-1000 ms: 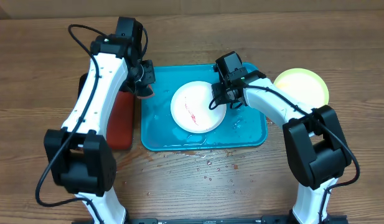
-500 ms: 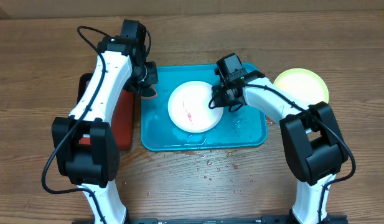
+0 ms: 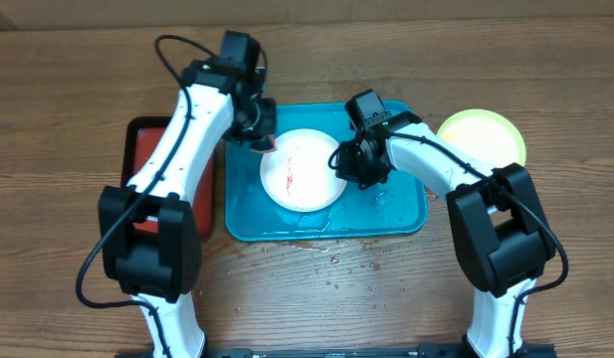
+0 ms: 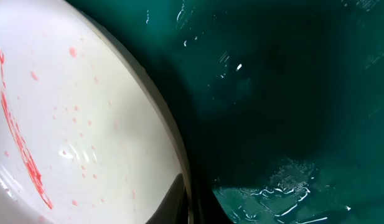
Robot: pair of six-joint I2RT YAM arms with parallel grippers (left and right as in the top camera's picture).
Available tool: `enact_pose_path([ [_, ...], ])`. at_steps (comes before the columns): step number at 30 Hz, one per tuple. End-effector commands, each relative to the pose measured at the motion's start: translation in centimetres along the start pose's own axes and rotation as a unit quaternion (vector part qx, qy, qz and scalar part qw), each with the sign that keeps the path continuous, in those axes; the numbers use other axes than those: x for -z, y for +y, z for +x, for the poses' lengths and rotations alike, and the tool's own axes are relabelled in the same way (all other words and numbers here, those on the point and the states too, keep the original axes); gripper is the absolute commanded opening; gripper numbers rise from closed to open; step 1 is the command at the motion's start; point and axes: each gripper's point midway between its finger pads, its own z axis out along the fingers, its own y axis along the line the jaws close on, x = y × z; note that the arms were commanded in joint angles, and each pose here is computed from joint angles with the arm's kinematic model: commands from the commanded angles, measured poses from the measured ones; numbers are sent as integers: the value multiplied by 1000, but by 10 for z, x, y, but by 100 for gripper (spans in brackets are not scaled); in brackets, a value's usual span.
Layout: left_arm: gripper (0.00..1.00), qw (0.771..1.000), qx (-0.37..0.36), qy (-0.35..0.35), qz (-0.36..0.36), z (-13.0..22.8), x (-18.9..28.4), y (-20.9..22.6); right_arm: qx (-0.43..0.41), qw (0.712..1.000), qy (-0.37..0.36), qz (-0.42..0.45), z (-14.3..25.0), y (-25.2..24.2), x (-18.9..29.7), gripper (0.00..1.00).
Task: Clean dirty plates on tray and stack at the side
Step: 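Scrub the white plate with the sponge while the right gripper holds its rim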
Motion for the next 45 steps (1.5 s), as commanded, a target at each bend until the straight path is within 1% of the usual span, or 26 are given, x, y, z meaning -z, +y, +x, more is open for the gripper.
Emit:
enact_pose_path([
  [1, 4, 999, -38, 19, 10, 7, -16, -14, -13, 999, 25, 23, 16, -9, -18, 4],
  [8, 4, 994, -91, 55, 8, 24, -42, -28, -12, 1000, 20, 20, 13, -7, -18, 4],
  [21, 4, 991, -96, 93, 4, 36, -87, -25, -11, 999, 13, 30, 11, -11, -18, 4],
  [24, 4, 991, -81, 102, 7, 39, -89, -26, -11, 999, 12, 30, 11, -11, -18, 4],
  [28, 4, 989, -77, 123, 32, 49, -86, -33, -11, 999, 8, 36, 9, -13, -18, 4],
  [37, 4, 975, -65, 193, 90, 84, -74, -56, -11, 999, 9, 36, 10, -13, -18, 4],
  [41, 4, 976, -74, 182, 92, 80, -77, -62, -11, 999, 10, 37, 10, -13, -18, 4],
  [45, 4, 983, -79, 129, 103, 56, -84, -70, -11, 999, 10, 37, 10, -13, -18, 4],
])
